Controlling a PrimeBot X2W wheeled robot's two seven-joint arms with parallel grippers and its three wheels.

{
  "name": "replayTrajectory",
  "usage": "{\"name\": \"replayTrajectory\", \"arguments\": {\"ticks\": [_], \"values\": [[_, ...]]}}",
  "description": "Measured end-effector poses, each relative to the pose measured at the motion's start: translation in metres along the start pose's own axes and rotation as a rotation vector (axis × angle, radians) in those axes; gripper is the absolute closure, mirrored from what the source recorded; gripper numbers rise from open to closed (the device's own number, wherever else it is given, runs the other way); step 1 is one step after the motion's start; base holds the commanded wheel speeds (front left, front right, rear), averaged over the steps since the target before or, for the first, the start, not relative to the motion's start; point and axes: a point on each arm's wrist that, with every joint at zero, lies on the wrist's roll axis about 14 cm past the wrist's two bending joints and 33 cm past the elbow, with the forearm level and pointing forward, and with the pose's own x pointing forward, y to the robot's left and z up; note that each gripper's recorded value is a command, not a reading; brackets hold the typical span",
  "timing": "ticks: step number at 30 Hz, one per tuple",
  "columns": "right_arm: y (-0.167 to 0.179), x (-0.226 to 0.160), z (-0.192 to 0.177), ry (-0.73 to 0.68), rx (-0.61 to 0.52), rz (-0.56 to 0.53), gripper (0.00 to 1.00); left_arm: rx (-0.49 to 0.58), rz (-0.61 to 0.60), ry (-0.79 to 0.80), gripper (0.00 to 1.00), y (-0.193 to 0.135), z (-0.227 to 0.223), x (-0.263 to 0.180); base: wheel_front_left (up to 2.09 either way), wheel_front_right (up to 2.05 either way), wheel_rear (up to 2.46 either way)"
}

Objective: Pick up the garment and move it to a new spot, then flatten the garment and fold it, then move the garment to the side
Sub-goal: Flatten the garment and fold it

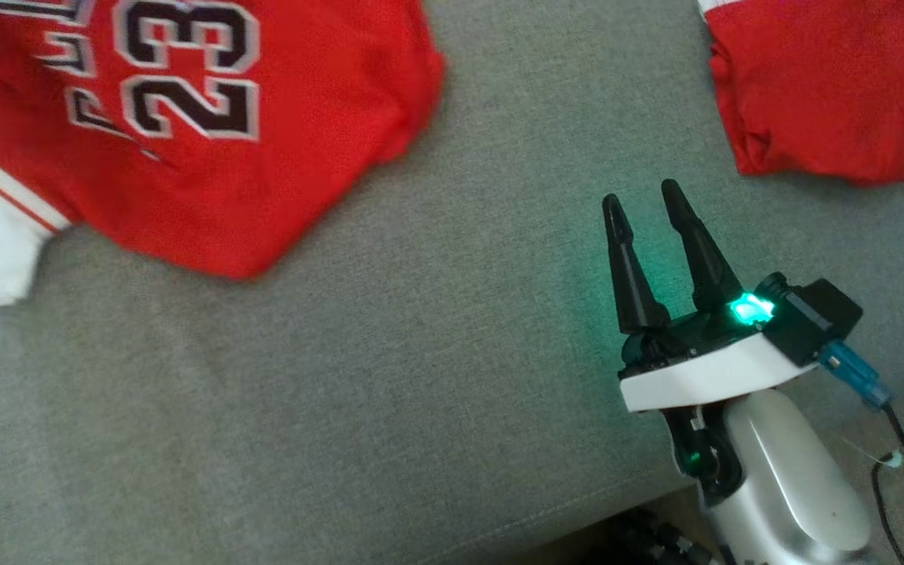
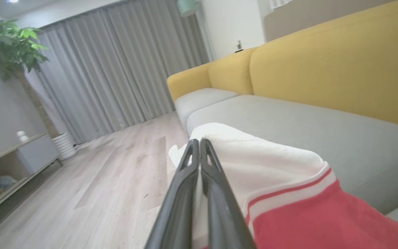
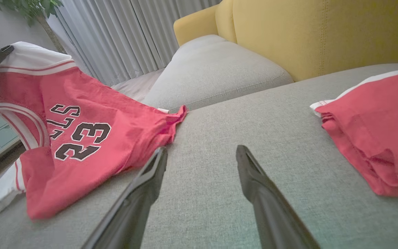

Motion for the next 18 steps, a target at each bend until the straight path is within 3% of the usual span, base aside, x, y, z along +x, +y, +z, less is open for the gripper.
{"name": "replayTrajectory", "arguments": {"ticks": [3, 4, 5, 9, 18], "values": [[-0.003, 0.000, -0.004, 0.011, -0.002, -0.010, 0.00, 0.001, 0.048, 0.053, 1.00, 0.014, -0.024, 0.001, 0.00, 0.00, 0.00], [-0.003, 0.000, -0.004, 0.013, -0.001, -0.009, 0.00, 0.003, 0.055, 0.070, 0.15, 0.016, -0.031, -0.001, 0.00, 0.00, 0.00], [-0.002, 0.001, -0.005, 0.013, -0.001, -0.004, 0.00, 0.004, 0.062, 0.086, 0.00, 0.019, -0.037, -0.004, 0.00, 0.00, 0.00], [0.006, 0.005, -0.006, 0.014, -0.009, 0.023, 0.00, 0.008, 0.079, 0.089, 0.00, 0.027, -0.044, -0.016, 0.00, 0.00, 0.00], [0.027, 0.011, 0.001, -0.008, -0.038, 0.090, 0.00, -0.063, 0.003, 0.057, 0.00, -0.001, -0.037, -0.055, 0.00, 0.00, 0.00]]}}
